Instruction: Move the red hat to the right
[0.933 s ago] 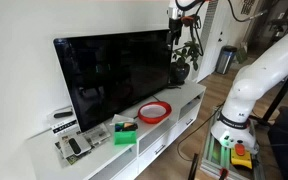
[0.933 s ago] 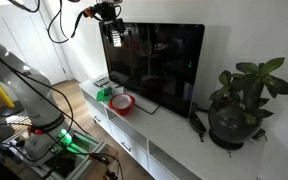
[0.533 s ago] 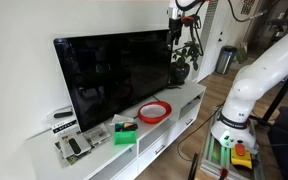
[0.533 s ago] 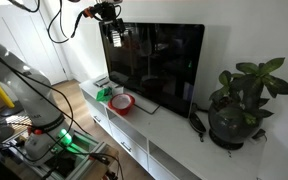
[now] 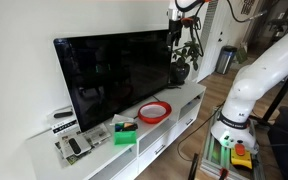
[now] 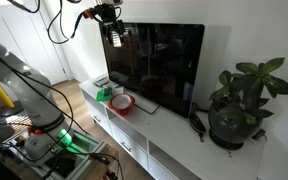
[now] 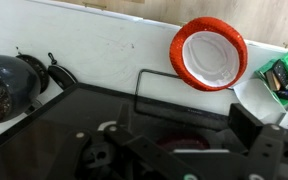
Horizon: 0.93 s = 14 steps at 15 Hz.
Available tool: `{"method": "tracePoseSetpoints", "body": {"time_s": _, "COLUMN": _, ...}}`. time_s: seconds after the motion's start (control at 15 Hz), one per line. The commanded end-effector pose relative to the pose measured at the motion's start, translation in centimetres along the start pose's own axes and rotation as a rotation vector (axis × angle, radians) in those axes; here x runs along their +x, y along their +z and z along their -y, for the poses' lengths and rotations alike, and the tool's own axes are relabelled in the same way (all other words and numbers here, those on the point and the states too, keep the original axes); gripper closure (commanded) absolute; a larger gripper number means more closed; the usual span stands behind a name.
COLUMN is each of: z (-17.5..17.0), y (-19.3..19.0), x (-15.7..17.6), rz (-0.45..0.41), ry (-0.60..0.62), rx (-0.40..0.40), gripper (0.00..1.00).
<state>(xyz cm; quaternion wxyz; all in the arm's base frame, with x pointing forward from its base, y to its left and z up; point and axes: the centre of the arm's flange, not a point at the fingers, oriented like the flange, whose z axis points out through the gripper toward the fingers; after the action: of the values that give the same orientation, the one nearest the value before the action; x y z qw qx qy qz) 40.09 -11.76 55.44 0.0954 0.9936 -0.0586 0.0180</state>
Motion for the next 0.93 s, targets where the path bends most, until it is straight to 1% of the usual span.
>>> {"method": "tracePoseSetpoints", "body": {"time_s": 0.0, "z": -0.5, "y": 4.3, "x": -0.3, "rz": 0.064, "ry": -0.040, "rx": 0.083, "gripper": 0.00}}
{"method": "tracePoseSetpoints", "body": {"time_s": 0.13, "z": -0.7, "y": 7.6, "x": -1.0, "rz": 0.103, "ry": -0.065, "rx": 0.145, "gripper": 0.00}}
{"method": "tracePoseSetpoints", "body": {"time_s": 0.2, "z": -1.0, "y": 9.5, "x": -1.2, "rz": 0.104, "ry": -0.035, "rx": 0.154, "gripper": 0.00}}
{"method": "tracePoseSetpoints", "body": {"time_s": 0.4, "z": -1.4, "y": 14.7, "x": -1.8, "rz": 0.110, "ry": 0.006, "rx": 0.209, "gripper": 0.00}}
{"method": "tracePoseSetpoints", "body": {"time_s": 0.67, "z": -2.0, "y": 21.3, "x": -1.8, "rz": 0.120, "ry": -0.032, "rx": 0.375, "gripper": 0.00}}
{"method": "tracePoseSetpoints", "body": {"time_s": 0.87, "z": -3.2, "y": 26.0, "x": -1.9, "rz": 0.138, "ry": -0.036, "rx": 0.472, "gripper": 0.00}}
